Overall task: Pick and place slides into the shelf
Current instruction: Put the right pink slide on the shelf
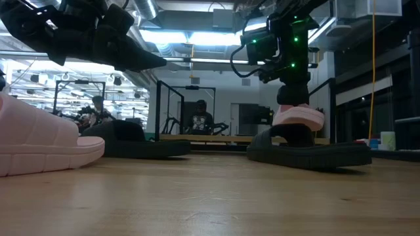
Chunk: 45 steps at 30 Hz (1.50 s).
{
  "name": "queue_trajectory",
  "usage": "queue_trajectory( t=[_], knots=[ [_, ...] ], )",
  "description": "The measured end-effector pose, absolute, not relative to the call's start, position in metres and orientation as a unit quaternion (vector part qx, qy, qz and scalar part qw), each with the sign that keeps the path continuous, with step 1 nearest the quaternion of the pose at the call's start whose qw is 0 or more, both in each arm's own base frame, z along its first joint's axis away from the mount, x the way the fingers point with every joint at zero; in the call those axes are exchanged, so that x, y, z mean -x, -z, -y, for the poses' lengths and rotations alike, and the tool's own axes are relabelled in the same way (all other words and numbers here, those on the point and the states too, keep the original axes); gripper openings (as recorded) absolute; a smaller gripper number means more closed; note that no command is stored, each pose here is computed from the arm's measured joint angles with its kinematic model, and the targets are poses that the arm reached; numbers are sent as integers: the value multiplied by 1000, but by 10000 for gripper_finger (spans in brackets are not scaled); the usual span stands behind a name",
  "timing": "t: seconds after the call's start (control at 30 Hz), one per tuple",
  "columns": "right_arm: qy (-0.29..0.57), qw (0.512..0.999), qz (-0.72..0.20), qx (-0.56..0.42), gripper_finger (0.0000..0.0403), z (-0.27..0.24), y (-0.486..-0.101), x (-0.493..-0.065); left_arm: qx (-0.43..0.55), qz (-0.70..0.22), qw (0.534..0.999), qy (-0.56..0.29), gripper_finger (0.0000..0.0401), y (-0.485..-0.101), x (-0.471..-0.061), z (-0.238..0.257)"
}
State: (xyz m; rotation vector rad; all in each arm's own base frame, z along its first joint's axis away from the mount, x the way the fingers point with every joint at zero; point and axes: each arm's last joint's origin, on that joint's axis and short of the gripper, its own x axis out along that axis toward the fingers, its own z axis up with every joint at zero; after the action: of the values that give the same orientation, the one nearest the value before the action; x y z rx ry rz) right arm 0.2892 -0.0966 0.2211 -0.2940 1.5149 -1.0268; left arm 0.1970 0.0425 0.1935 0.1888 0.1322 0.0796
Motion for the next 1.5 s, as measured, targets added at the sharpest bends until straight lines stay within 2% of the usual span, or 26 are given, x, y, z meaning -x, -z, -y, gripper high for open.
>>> queue_trajectory(
  t=[0.5, 1.5],
  knots=[
    [444, 577, -670, 145, 10, 98, -203, -283, -94, -66, 993, -39, 0, -193, -197, -42],
    [443, 586, -666, 130, 10, 105, -199, -284, -94, -66, 993, -40, 0, -193, -197, -43]
  ],
)
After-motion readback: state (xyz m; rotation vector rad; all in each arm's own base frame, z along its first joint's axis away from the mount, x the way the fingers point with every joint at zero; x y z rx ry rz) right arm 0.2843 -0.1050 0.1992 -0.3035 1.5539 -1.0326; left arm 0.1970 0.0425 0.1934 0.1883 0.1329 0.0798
